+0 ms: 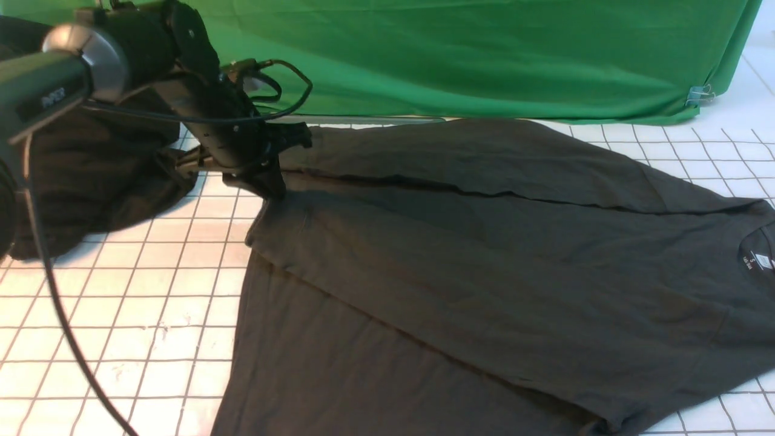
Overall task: Fold a long-sleeved shirt over a white checkered tablecloth.
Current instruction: 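Fold the left side of the black T-shirt inward over its body, then grab the top left corner of the dark shirt with the left gripper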
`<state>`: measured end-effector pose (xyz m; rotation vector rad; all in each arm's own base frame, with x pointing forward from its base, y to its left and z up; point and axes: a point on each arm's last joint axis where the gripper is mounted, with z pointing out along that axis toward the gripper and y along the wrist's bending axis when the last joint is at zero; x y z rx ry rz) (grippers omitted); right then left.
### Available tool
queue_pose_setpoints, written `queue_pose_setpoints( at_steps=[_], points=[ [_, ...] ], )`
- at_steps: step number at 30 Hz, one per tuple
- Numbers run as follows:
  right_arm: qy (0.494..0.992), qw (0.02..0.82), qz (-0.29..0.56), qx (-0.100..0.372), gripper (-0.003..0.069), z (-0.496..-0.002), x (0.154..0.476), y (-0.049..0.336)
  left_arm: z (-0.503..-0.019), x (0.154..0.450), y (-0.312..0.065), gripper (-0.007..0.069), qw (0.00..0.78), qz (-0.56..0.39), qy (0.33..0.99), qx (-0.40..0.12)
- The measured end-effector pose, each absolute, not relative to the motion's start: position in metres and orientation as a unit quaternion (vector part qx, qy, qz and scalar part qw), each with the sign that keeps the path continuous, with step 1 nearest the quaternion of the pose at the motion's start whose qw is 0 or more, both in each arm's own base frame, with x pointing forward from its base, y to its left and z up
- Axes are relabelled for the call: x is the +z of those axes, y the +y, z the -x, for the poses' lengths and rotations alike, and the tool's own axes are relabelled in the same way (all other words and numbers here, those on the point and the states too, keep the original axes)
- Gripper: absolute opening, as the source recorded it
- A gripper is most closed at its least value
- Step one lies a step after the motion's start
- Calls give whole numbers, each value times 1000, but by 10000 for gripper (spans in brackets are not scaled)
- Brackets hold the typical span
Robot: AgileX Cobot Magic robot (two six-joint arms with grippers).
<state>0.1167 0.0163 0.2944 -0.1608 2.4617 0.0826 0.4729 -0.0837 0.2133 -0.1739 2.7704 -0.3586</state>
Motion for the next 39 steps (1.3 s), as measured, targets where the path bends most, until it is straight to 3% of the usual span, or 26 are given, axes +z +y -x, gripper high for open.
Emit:
queue_pose_setpoints(
  at_steps=[1, 2, 6, 9, 16, 23, 27, 31, 39],
  points=[
    [941, 330, 61, 32, 106, -117, 294, 16, -474, 215, -83, 142, 174, 62, 975, -127],
    [941, 330, 61, 32, 108, -117, 294, 16, -483, 216, -78, 200, 186, 67, 972, -128],
    [941, 330, 61, 32, 114, -117, 294, 16, -506, 224, -66, 302, 215, 93, 960, -151],
    [941, 330, 60, 32, 113, -117, 294, 16, -519, 212, -65, 353, 207, 112, 956, -177],
    [941, 331, 59, 32, 117, -117, 294, 16, -531, 167, -71, 372, 172, 129, 955, -203],
    [940, 333, 59, 33, 124, -117, 295, 16, -538, 162, -73, 372, 192, 146, 944, -225],
    [940, 333, 59, 33, 129, -117, 295, 16, -542, 162, -74, 348, 209, 158, 936, -236],
    [940, 333, 59, 33, 134, -117, 295, 16, -544, 161, -73, 278, 221, 166, 931, -238],
    [940, 333, 58, 33, 139, -117, 295, 16, -545, 162, -73, 27, 224, 170, 929, -240]
  ],
)
